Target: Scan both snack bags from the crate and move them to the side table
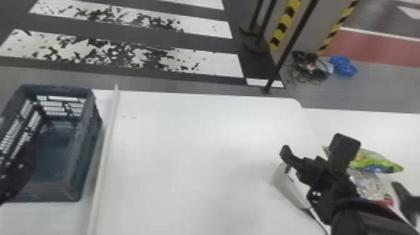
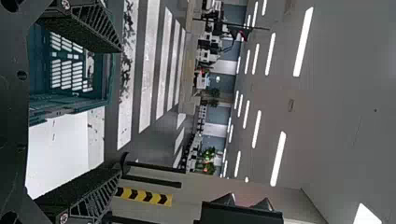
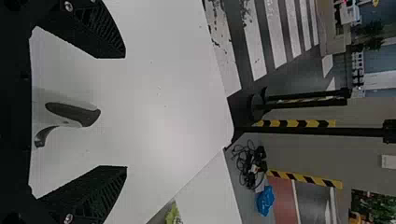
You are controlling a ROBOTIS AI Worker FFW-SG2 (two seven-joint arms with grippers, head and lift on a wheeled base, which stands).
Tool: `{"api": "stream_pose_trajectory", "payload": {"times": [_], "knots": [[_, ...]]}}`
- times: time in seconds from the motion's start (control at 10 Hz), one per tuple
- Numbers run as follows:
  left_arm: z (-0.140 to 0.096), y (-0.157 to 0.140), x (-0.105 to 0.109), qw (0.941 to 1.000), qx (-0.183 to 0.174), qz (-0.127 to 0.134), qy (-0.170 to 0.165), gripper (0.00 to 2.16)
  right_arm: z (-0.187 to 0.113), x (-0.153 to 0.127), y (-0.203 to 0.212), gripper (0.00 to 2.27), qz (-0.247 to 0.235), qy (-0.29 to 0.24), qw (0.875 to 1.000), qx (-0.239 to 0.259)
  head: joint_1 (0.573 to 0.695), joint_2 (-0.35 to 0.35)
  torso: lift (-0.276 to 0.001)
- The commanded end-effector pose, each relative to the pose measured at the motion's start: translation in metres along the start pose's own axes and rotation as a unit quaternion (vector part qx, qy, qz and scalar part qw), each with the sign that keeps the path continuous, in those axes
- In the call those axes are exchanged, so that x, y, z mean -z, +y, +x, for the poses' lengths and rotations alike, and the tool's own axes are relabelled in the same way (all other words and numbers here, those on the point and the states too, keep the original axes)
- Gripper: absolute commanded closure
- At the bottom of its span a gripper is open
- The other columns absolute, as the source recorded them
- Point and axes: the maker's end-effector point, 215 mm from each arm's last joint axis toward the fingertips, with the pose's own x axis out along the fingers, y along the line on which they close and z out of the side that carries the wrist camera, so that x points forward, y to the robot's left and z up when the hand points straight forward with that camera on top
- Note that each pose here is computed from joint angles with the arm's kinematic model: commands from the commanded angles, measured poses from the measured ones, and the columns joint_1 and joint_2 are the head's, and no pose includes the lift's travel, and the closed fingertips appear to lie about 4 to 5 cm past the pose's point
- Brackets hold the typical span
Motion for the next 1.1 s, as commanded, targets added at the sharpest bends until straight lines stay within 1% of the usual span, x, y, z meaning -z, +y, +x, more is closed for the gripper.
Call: {"api": "stream_pose_trajectory", "payload": {"times": [0.0,0.1,0.2,0.3,0.4,0.5,0.6,0.7,0.8,0.9,1.0], "knots": [[0.001,-0.004,-0.001,1.0,0.002,-0.003,-0.002,0.08,-0.012,-0.004,0.011,0.08,-0.008,-0.009,1.0,-0.007,0.695,-0.182,-0.029],[0.002,-0.007,-0.001,1.0,0.005,-0.005,-0.003,0.08,-0.025,-0.005,0.017,0.08,-0.007,-0.012,1.0,-0.015,0.695,-0.169,-0.029],[0.002,-0.011,-0.008,0.9999,0.005,-0.006,-0.01,0.08,-0.043,-0.006,0.032,0.08,-0.008,-0.018,0.999,-0.028,0.695,-0.162,-0.029],[0.002,-0.014,-0.023,0.9993,-0.006,0.002,-0.036,0.08,-0.054,-0.011,0.047,0.08,-0.005,-0.037,0.999,-0.033,0.695,-0.147,-0.029],[-0.002,-0.023,-0.045,0.9965,-0.017,0.022,-0.078,0.08,-0.062,-0.03,0.057,0.07,-0.004,-0.086,0.996,-0.035,0.695,-0.134,-0.029],[-0.004,-0.029,-0.046,0.9963,-0.016,0.02,-0.082,0.08,-0.075,-0.05,0.068,0.04,0.0,-0.141,0.989,-0.045,0.695,-0.109,-0.029],[-0.004,-0.031,-0.043,0.9966,-0.016,0.017,-0.079,0.08,-0.097,-0.073,0.08,0.03,0.005,-0.204,0.976,-0.068,0.695,-0.105,-0.029],[-0.005,-0.033,-0.039,0.9971,-0.015,0.013,-0.073,0.08,-0.118,-0.086,0.092,0.04,0.009,-0.245,0.965,-0.094,0.695,-0.094,-0.029],[-0.005,-0.038,-0.031,0.9982,-0.013,0.006,-0.059,0.08,-0.133,-0.086,0.097,0.05,0.014,-0.262,0.959,-0.103,0.695,-0.084,-0.029],[-0.003,-0.043,-0.012,0.9997,-0.011,-0.005,-0.02,0.08,-0.145,-0.077,0.102,0.05,0.016,-0.257,0.96,-0.11,0.695,-0.073,-0.029],[-0.002,-0.05,0.006,0.9997,-0.007,-0.016,0.019,0.08,-0.153,-0.064,0.105,0.05,0.014,-0.245,0.963,-0.115,0.695,-0.068,-0.029]]}}
